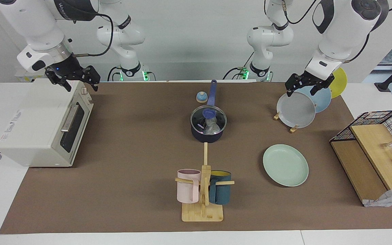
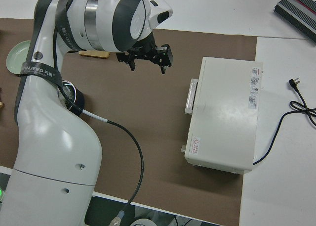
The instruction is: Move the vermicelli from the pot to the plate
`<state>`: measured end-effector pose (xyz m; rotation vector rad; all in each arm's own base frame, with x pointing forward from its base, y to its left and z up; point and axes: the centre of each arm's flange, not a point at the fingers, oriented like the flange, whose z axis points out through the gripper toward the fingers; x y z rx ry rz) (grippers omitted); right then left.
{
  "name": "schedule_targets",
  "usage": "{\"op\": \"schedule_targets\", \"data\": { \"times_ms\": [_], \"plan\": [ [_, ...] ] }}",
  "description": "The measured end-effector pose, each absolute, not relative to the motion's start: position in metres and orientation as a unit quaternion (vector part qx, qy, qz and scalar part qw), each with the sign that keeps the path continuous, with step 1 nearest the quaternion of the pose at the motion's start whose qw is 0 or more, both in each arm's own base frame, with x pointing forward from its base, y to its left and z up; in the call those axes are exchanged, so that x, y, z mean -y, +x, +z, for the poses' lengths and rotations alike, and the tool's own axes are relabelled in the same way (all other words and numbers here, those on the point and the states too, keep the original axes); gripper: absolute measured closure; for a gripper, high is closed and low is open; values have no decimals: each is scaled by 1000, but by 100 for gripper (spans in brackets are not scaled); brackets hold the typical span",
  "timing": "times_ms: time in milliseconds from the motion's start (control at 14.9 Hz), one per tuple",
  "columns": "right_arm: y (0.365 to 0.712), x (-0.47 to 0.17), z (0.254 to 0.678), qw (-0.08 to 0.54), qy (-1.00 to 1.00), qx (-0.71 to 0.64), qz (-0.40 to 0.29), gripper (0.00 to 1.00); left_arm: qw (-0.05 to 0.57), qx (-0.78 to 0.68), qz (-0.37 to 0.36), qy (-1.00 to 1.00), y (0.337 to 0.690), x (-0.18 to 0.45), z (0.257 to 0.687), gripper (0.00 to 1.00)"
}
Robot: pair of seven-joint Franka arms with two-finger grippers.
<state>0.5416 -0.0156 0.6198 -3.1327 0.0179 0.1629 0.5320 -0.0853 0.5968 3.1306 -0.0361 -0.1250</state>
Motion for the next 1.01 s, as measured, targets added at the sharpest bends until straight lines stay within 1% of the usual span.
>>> {"op": "schedule_targets", "data": {
  "times_ms": [804, 1005],
  "plan": [
    [542, 15, 622, 2, -999, -5, 50, 0, 4, 12, -40, 999, 532, 85, 597, 0],
    [542, 0, 622, 5, -999, 8, 49, 0, 4, 12, -40, 999, 532, 85, 597, 0]
  ]
}}
